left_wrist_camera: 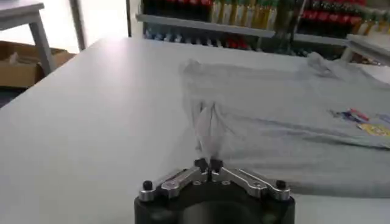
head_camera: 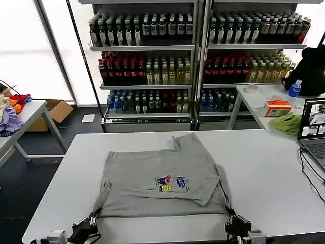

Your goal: Fold and organize the clothes.

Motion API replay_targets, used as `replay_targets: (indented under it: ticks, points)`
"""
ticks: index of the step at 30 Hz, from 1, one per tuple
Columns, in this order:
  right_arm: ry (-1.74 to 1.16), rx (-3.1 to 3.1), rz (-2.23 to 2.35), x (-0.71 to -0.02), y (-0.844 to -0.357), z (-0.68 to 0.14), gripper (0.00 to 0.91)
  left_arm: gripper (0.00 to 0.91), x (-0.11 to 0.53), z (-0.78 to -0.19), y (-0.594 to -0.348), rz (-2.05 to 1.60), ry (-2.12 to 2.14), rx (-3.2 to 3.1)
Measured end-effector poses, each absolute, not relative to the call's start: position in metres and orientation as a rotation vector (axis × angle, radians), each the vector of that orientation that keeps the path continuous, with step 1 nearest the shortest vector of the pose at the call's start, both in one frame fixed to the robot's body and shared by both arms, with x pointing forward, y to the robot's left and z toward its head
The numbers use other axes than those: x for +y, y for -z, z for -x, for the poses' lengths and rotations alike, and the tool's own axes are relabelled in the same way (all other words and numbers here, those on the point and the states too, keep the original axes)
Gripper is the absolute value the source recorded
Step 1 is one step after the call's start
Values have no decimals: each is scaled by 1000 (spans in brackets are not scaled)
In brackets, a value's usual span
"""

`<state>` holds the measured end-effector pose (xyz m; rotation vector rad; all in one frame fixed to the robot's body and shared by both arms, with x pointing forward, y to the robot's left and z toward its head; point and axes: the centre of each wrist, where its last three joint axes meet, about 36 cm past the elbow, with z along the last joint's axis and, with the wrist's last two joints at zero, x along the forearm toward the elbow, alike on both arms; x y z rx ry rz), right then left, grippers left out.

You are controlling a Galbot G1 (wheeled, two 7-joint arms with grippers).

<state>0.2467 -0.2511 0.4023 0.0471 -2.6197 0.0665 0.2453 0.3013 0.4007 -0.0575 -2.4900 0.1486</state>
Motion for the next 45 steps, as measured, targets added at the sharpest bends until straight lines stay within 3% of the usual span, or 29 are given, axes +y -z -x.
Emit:
replay_targets:
  ticks: [1,2,16,25,45]
  points:
    - [-68,-2615,-48,-251,-403,-244,887,907,301,-242,-402,51,-152,-2485]
    - [-70,-2611,-49,-252,-405,-242,907,907,301,-239,-404,46,-156,-2479]
    - [-11,-2676,-90,-268,-438,-244,907,907,319,-225,-438,-13,-172,-2499]
    - [3,-2738,-249,-290,-449,-302,907,907,344,-250,-465,43,-181,-2610]
    - [-69,-2687,-611,-281,-439,-566,907,907,380,-397,-430,371,-51,-2647]
